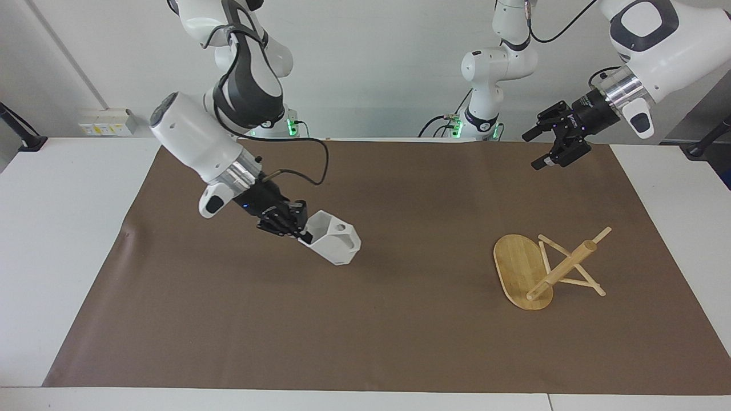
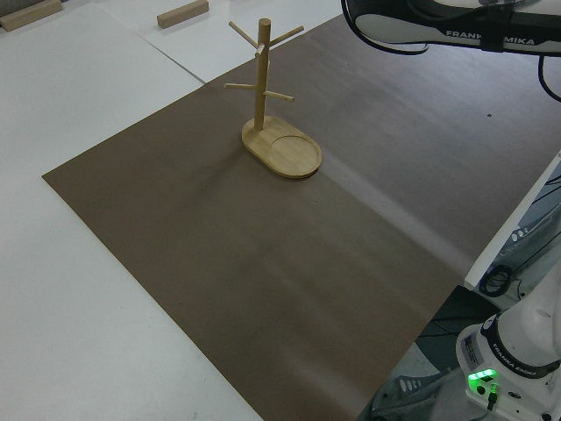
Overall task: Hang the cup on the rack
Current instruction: 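Lift the cup with the right gripper while the left gripper approaches, then carry the cup to the left gripper and grasp it with the left gripper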
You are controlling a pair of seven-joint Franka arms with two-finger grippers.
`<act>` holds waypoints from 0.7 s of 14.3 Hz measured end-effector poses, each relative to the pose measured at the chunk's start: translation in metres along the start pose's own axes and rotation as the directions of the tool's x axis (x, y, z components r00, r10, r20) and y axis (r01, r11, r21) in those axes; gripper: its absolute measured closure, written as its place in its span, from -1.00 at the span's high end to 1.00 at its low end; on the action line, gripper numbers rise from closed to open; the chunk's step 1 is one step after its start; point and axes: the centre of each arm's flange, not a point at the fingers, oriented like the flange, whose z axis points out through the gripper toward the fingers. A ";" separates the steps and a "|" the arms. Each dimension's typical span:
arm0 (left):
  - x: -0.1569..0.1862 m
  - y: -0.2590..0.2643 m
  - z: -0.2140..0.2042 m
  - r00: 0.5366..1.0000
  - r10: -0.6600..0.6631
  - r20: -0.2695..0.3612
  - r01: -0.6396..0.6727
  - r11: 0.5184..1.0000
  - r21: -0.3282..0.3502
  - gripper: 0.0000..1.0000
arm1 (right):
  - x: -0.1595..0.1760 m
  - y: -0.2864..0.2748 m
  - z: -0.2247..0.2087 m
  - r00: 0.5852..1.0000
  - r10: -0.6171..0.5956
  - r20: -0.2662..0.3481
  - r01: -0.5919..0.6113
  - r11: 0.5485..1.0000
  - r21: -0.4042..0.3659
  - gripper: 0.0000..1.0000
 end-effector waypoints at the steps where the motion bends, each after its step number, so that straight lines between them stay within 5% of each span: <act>1: 0.000 0.000 0.004 0.999 -0.016 0.037 0.017 1.000 -0.020 1.00 | -0.012 -0.024 0.011 1.000 0.018 -0.012 -0.018 0.998 0.053 -0.90; 5: -0.011 0.008 0.033 0.990 -0.041 0.136 0.053 0.995 -0.085 1.00 | -0.058 -0.091 0.040 1.000 0.025 0.002 -0.025 0.983 0.182 -0.90; 10: -0.010 0.017 0.052 0.985 -0.068 0.157 0.086 0.991 -0.106 1.00 | -0.109 -0.140 0.060 0.996 -0.042 0.081 0.022 0.972 0.232 -0.90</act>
